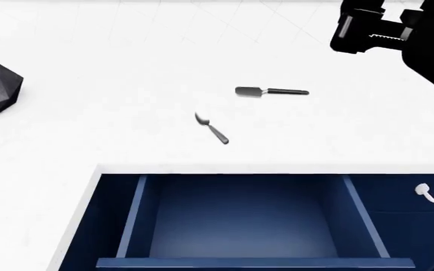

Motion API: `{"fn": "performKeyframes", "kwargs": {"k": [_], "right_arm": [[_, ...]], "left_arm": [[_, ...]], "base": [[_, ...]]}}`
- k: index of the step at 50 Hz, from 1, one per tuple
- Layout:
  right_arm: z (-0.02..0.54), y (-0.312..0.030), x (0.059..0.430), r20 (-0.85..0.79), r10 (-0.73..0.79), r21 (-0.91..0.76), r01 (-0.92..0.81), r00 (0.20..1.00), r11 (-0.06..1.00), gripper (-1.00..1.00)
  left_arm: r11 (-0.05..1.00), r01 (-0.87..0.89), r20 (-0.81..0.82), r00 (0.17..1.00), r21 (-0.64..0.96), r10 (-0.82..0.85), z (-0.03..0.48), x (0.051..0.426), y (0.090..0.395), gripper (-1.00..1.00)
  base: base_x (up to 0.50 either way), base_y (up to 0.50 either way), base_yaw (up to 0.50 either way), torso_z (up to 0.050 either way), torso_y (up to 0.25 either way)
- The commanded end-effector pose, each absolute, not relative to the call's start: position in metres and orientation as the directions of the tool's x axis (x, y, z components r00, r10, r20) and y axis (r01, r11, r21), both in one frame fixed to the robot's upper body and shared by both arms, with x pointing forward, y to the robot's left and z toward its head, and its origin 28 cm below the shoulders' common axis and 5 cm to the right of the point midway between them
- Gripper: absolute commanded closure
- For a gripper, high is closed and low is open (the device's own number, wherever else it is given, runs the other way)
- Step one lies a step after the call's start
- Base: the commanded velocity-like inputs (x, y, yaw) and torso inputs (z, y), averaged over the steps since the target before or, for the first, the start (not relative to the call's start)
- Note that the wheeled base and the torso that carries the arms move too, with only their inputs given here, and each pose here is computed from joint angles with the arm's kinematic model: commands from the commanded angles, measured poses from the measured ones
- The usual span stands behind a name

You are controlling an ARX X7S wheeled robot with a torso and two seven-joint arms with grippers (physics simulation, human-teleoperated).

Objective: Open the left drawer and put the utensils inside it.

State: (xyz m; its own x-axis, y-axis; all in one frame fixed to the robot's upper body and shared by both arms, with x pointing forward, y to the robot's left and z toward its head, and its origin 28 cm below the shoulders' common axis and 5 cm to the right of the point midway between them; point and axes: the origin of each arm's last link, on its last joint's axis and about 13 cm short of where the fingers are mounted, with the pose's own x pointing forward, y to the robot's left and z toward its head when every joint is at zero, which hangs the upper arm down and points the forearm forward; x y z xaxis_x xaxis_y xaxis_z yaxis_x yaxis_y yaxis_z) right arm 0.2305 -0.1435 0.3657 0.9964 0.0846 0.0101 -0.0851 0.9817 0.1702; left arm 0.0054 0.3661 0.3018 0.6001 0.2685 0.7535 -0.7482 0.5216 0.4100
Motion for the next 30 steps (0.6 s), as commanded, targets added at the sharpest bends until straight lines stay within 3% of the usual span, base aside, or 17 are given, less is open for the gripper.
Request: {"fn": "performKeyframes", "kwargs": {"k": [1,30], "right_arm": [[0.3638,-0.1442,0.2295,0.008,0.095,0.154,-0.095,0.995,0.984,-1.00],[0.3620,-0.1456,0.2281,-0.001,0.088,0.154,-0.087,0.996,0.984,-1.00]], "left_arm": [[0.523,-0.746,0.752,0.603,0.412,0.268,0.3001,0.0065,0.3662,-1.00],[0.519,-0.749,0.753,0.601,0.413,0.268,0.3023,0.0055,0.3663,-1.00]], "base": [[0.21,0.00,0.00,0.000,0.000],[0.23,0.00,0.00,0.000,0.001]]}}
